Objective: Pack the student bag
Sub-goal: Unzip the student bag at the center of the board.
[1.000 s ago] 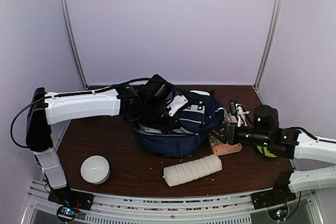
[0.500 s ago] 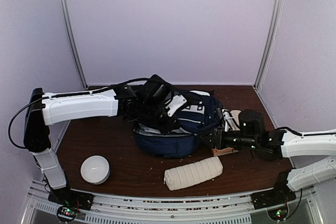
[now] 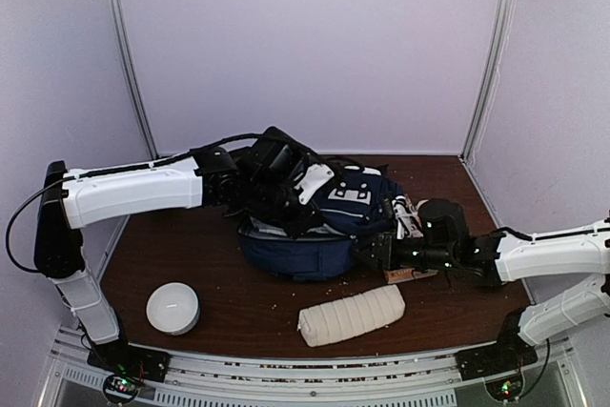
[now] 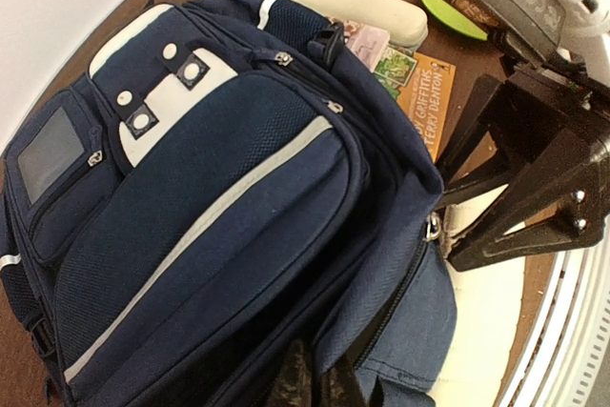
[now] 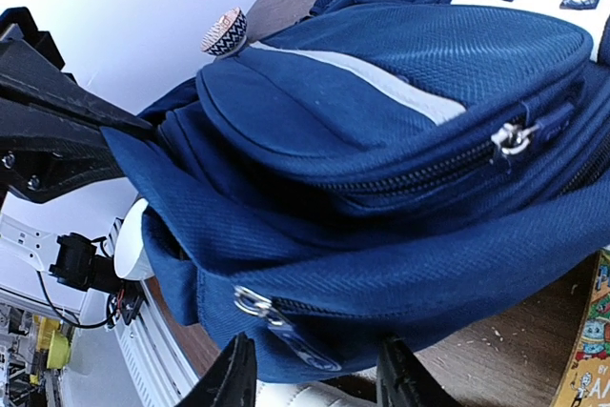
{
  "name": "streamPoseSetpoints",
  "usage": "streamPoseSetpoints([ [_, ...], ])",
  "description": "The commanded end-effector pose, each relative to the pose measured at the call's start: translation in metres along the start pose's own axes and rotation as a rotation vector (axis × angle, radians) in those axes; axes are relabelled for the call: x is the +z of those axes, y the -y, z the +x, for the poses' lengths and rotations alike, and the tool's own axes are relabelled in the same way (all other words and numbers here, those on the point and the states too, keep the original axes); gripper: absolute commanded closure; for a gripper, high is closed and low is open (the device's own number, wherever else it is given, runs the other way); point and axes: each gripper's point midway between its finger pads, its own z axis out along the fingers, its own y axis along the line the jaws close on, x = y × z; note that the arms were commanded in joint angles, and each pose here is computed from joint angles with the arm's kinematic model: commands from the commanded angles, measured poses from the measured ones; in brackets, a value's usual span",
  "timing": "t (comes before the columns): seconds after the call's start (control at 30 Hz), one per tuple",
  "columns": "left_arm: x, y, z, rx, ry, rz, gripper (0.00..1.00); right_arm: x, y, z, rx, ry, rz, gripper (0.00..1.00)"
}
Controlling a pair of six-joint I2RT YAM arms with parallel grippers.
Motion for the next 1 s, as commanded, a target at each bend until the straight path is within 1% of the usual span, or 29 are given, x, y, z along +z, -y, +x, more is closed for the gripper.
streamPoseSetpoints([
  [0.0, -0.029, 0.003, -0.034, -0.009, 0.123, 0.002, 1.0, 0.001, -0.018, -0.017, -0.004, 0.031, -0.05, 0.57],
  [0.37, -0.033, 0.002, -0.036, -0.006, 0.133, -0.001, 1.0, 0.008, -0.018, -0.015, 0.008, 0.007, -0.048, 0.68],
  [0.53, -0.034, 0.001, -0.036, -0.007, 0.133, -0.006, 1.0, 0.008, -0.023, -0.012, 0.007, -0.007, -0.079, 0.7],
  [0.73, -0.038, 0.001, -0.038, -0.005, 0.142, -0.008, 1.0, 0.007, -0.024, -0.008, 0.009, -0.019, -0.096, 0.81],
  [0.97, -0.042, 0.0, -0.038, -0.004, 0.144, -0.017, 1.0, 0.006, -0.019, -0.005, 0.011, -0.022, -0.079, 0.89],
])
